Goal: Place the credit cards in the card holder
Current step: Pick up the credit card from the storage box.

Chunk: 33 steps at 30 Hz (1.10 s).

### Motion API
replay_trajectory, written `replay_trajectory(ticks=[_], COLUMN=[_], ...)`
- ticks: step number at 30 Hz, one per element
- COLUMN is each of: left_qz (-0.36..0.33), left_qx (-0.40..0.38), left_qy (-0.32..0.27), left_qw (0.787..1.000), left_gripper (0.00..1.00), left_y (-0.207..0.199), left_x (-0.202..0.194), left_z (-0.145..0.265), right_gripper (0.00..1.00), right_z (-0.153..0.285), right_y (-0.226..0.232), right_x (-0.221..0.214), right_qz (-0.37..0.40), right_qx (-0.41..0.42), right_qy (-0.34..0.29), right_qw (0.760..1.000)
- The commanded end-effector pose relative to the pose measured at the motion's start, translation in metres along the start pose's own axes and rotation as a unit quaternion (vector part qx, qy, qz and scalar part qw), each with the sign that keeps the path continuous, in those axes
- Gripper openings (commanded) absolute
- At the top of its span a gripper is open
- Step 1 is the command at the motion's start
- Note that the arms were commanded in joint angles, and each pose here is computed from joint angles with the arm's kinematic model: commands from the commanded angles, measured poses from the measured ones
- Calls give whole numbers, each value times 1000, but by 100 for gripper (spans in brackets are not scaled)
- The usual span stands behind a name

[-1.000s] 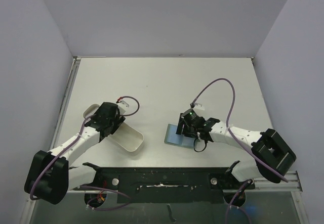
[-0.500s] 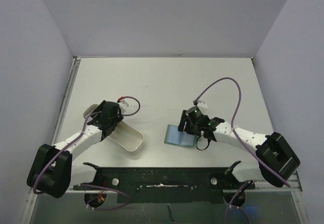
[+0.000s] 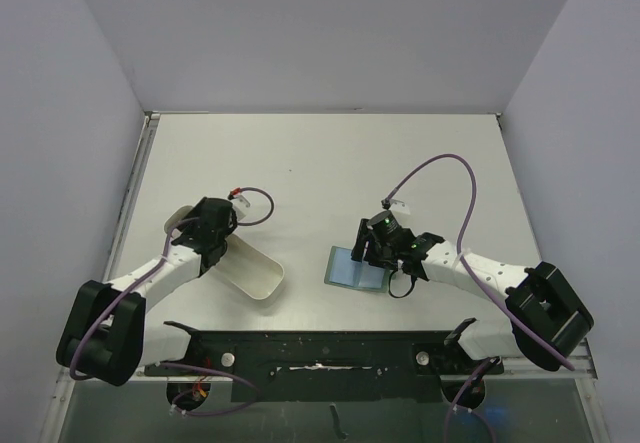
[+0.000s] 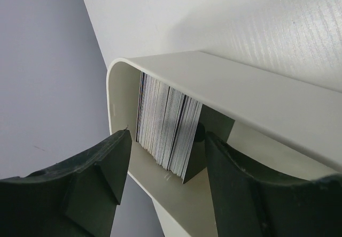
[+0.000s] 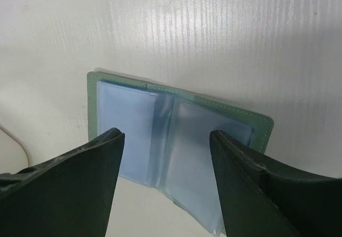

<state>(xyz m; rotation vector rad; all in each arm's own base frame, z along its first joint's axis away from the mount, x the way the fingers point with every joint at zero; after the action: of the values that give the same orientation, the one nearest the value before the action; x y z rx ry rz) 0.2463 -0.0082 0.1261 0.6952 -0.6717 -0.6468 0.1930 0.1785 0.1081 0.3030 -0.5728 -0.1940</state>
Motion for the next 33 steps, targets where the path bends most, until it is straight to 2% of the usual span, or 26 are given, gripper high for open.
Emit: replay_trajectory(ticks=[1, 10, 15, 21, 29, 33], left_qz=[22, 22, 17, 12, 11, 30], left_qx=[28, 8, 0, -23, -37, -58], left_qy=[-20, -22, -18, -13, -7, -4], left_qw=[999, 999, 1000, 1000, 999, 998], left_gripper=[53, 41, 30, 24, 0, 0], left_y=[17, 14, 12, 10, 12, 16], left_x=[15, 17, 17, 18, 21, 27], left_z=[-3, -4, -4, -3, 0, 7], right_gripper=[66, 66, 66, 66, 66, 66], right_z=[4, 4, 5, 6, 8, 10], right_y=[6, 3, 3, 2, 1, 0], right_x=[8, 7, 6, 6, 6, 6], right_qz=[-5, -8, -8, -7, -9, -10], right_qx=[23, 20, 20, 19, 17, 17], right_qy=[-21, -21, -22, -21, -23, -24], right_qw=[1000, 1000, 1000, 1000, 1000, 1000])
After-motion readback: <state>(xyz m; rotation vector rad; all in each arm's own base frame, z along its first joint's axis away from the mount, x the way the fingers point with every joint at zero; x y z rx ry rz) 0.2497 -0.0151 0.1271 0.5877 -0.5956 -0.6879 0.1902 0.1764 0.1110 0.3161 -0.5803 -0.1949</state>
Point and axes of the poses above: each gripper's point midway between its finger pads, its own z axis back along the fingers, its own y axis along the line the jaws close on, x = y × z, the point moved 8 cm from there along z, back along the fingers, and after that the axes turned 1 degree about -z, right-handed, at the moved point
